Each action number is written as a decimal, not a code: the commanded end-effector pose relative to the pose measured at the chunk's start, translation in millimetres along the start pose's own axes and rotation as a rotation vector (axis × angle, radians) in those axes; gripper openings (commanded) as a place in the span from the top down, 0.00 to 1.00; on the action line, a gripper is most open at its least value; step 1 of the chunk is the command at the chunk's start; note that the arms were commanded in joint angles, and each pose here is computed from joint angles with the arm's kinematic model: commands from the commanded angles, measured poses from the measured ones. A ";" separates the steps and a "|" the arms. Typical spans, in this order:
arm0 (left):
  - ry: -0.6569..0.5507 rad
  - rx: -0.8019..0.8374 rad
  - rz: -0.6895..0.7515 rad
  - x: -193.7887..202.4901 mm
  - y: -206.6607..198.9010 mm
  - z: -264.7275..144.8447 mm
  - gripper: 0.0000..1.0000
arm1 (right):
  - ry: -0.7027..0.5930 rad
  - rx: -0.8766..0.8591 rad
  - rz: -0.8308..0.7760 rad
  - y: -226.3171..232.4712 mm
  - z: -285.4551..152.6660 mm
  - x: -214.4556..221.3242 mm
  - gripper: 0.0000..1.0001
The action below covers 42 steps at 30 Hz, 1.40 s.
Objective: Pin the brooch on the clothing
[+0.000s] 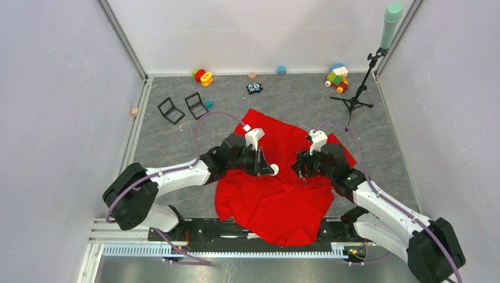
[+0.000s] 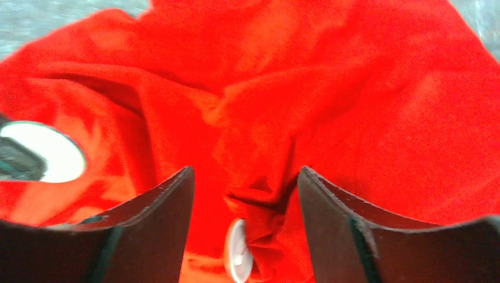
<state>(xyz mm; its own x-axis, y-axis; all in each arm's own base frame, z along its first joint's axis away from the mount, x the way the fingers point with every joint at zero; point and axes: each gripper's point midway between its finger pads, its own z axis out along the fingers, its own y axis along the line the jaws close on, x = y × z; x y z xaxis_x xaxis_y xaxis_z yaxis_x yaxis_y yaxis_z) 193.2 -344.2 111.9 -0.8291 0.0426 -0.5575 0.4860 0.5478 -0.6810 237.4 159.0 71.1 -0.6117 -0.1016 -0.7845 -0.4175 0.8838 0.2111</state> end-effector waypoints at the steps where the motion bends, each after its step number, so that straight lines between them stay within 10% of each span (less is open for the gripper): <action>1: -0.012 0.212 0.192 -7.9 -46.1 -20.9 0.98 | -0.130 -0.233 -0.045 42.7 -21.3 -32.4 0.26; 14: 0.103 0.407 0.304 18.7 -93.2 -81.6 0.98 | -0.287 -0.928 -0.001 150.3 -111.1 -63.4 0.26; 28: 0.220 0.408 0.402 14.7 -106.1 -96.8 0.98 | -0.264 -0.993 0.013 161.8 -116.8 -66.2 0.27; 42: 0.193 0.438 0.399 15.6 -107.8 -94.7 0.98 | -0.261 -1.094 0.048 180.0 -123.5 -54.8 0.57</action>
<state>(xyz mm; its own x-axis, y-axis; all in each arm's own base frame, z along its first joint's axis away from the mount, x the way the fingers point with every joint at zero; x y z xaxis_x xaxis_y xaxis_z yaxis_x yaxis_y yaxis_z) 103.2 -322.4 207.1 -0.6258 0.3835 -0.6791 0.7641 0.1270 -0.6324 118.2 267.1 210.8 -0.5708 0.1031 -0.8146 -0.8155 0.0448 0.5770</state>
